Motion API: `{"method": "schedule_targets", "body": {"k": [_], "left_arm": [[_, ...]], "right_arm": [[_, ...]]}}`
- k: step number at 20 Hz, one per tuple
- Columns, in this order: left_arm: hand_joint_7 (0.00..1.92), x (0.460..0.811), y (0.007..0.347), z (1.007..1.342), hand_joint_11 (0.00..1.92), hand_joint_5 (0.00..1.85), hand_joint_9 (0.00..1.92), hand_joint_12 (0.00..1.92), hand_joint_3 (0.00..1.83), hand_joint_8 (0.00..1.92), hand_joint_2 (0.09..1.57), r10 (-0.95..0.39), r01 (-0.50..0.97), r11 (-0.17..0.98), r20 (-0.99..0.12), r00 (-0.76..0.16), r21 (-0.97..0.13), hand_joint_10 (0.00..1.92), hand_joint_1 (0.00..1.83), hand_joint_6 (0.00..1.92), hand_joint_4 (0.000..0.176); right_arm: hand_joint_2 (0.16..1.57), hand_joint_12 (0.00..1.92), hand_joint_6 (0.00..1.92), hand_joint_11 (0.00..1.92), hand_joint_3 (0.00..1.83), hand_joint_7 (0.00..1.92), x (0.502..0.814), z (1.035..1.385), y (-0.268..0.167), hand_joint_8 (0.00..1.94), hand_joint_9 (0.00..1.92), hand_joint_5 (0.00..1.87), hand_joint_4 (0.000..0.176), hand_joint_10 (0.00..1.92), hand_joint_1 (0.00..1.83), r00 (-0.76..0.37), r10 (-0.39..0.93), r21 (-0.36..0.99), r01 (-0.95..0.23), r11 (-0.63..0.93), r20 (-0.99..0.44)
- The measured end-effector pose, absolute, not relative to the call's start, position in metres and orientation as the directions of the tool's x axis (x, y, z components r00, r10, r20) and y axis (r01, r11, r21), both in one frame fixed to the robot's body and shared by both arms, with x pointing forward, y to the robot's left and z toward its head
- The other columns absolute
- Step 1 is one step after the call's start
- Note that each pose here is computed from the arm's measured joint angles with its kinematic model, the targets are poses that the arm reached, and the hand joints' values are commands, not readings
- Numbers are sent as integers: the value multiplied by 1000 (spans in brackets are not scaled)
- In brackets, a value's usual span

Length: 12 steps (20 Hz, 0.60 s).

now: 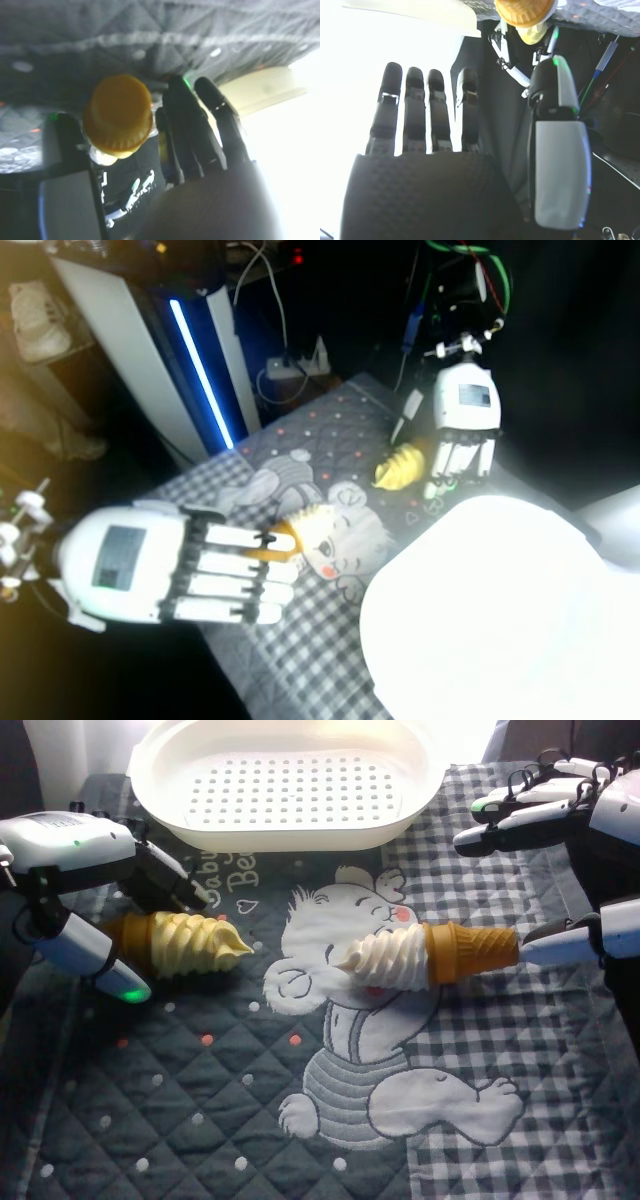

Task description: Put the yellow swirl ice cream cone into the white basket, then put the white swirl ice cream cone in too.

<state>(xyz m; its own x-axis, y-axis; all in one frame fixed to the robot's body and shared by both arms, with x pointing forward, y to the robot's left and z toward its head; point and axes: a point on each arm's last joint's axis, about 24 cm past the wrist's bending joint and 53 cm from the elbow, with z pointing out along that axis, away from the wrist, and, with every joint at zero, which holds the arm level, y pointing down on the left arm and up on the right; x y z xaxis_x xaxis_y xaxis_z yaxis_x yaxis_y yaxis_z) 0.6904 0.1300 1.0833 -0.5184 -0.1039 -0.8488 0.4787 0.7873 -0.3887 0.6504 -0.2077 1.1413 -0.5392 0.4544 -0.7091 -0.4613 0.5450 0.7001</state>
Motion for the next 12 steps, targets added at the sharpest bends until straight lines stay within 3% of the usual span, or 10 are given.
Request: {"method": "schedule_targets", "body": {"k": [1,2,3,5,6,8,9,10,11,12], "left_arm": [[962,691,130,1082,677,1225,796,1539,4,1144,1067,-112,473,787,-845,-523,-397,1377,1258,313,0],[1001,693,130,1082,763,1272,903,1407,0,1136,1062,-126,463,787,-841,-526,-407,1230,1277,312,0],[985,691,131,1080,877,1321,984,1454,0,1203,1063,-152,448,782,-829,-538,-434,1228,1288,199,0],[1030,692,139,1082,927,1412,980,1609,0,1101,989,-194,423,777,-816,-545,-467,1399,1243,145,0],[954,691,143,1086,904,1342,962,1598,3,1282,1068,-209,419,774,-815,-541,-476,1393,1275,66,0],[972,690,154,1106,958,1374,961,1806,0,1347,984,-261,417,755,-815,-517,-506,1686,1229,244,0],[957,688,157,1121,943,1284,994,1700,0,1317,1069,-294,431,734,-817,-496,-525,1535,1273,202,0],[1000,687,156,1143,952,1312,1009,1735,0,1302,1009,-327,461,704,-823,-464,-540,1577,1236,339,0],[904,687,153,1159,861,1330,900,1884,0,1684,990,-345,488,684,-830,-439,-543,1852,1226,343,0],[916,691,148,1184,769,1348,846,1863,0,1550,979,-376,526,655,-838,-396,-542,1747,1227,320,0]], "right_arm": [[1006,732,1,0,4,296,651,1141,-208,0,264,507,89,0,804,-539,454,700,-461,546,-709],[1013,682,1,0,3,282,651,1141,-208,0,248,501,96,0,790,-539,455,700,-461,546,-709],[1019,678,1,0,4,280,651,1141,-208,1,248,501,96,2,774,-539,455,701,-460,545,-709],[1033,733,0,6,0,306,651,1141,-208,0,278,509,80,2,765,-541,458,704,-458,543,-705],[1035,743,1,0,0,309,651,1141,-208,0,273,511,78,0,781,-542,459,705,-457,542,-704],[1036,788,1,10,1,324,651,1141,-208,4,295,516,88,6,779,-542,459,705,-456,543,-704],[1038,791,0,13,2,322,651,1141,-208,2,298,509,101,6,765,-543,459,706,-456,541,-703],[1038,792,3,12,2,327,651,1141,-208,4,302,514,100,7,763,-544,460,708,-455,540,-702],[1044,800,1,20,4,319,651,1141,-208,1,302,510,107,6,729,-544,461,708,-455,541,-702],[1048,800,0,10,5,314,651,1141,-208,0,296,509,99,3,738,-544,461,708,-454,541,-701]]}}
